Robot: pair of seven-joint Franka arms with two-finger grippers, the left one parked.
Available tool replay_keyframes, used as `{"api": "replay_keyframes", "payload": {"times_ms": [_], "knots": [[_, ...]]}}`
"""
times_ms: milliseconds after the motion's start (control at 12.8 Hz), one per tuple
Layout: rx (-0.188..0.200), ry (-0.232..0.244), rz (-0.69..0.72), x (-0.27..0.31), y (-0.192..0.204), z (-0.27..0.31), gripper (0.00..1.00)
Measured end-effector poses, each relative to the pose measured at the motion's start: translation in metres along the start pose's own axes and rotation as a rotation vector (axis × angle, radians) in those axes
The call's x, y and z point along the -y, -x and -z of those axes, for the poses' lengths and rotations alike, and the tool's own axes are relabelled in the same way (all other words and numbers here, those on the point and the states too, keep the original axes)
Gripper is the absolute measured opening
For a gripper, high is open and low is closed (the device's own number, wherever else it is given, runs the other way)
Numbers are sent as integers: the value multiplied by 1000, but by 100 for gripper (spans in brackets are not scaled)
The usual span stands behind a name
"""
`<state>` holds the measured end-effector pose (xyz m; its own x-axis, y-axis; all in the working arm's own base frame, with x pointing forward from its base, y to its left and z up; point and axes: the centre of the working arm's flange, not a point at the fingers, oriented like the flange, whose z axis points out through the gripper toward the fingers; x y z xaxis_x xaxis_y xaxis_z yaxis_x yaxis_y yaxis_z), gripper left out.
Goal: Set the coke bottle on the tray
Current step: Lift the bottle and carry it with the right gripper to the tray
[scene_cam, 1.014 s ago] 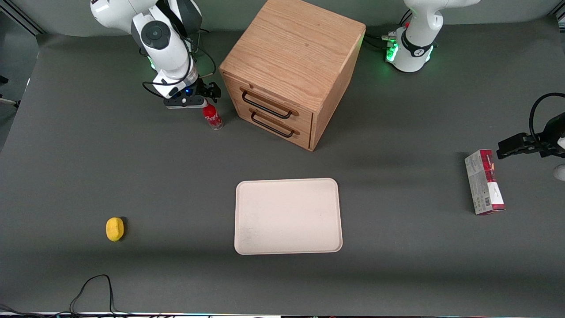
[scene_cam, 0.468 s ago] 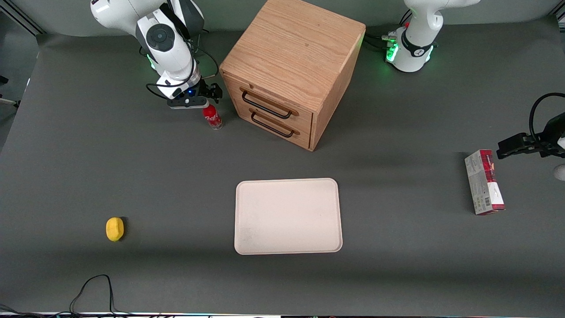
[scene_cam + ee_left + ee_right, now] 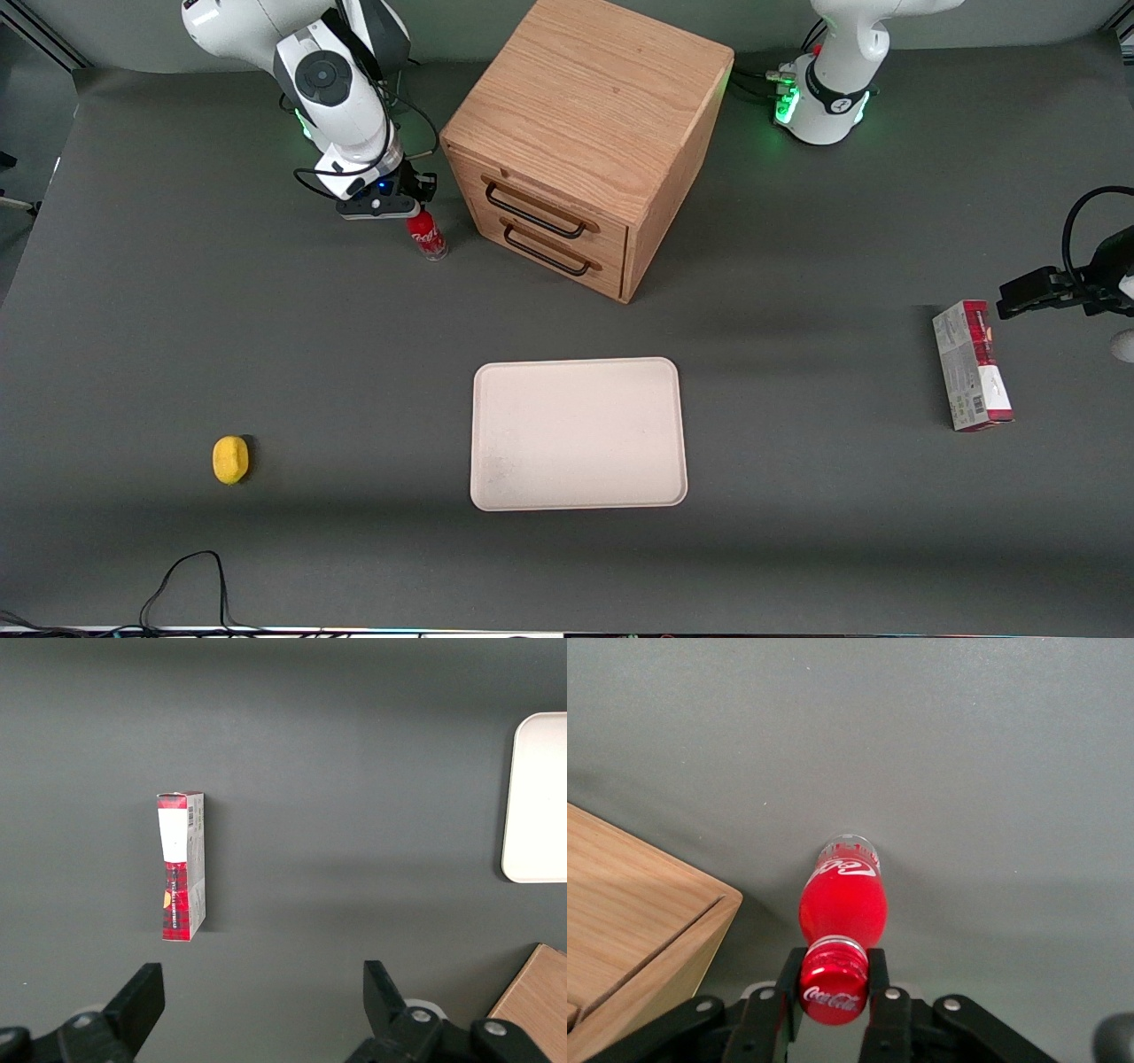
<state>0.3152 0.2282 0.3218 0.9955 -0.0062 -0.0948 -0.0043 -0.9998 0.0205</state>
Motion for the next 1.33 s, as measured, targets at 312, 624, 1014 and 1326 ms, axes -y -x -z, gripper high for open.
{"api": "replay_keyframes", "payload": {"times_ms": [312,624,1014,1326], "knots": [[-6,-10,-11,-2,-5,5,31],[4,-38,-47,1,-37,68,31],[54,-64,-107,-10,-122,202,31],[100,-17,-124,-10,-213,252,31]]}}
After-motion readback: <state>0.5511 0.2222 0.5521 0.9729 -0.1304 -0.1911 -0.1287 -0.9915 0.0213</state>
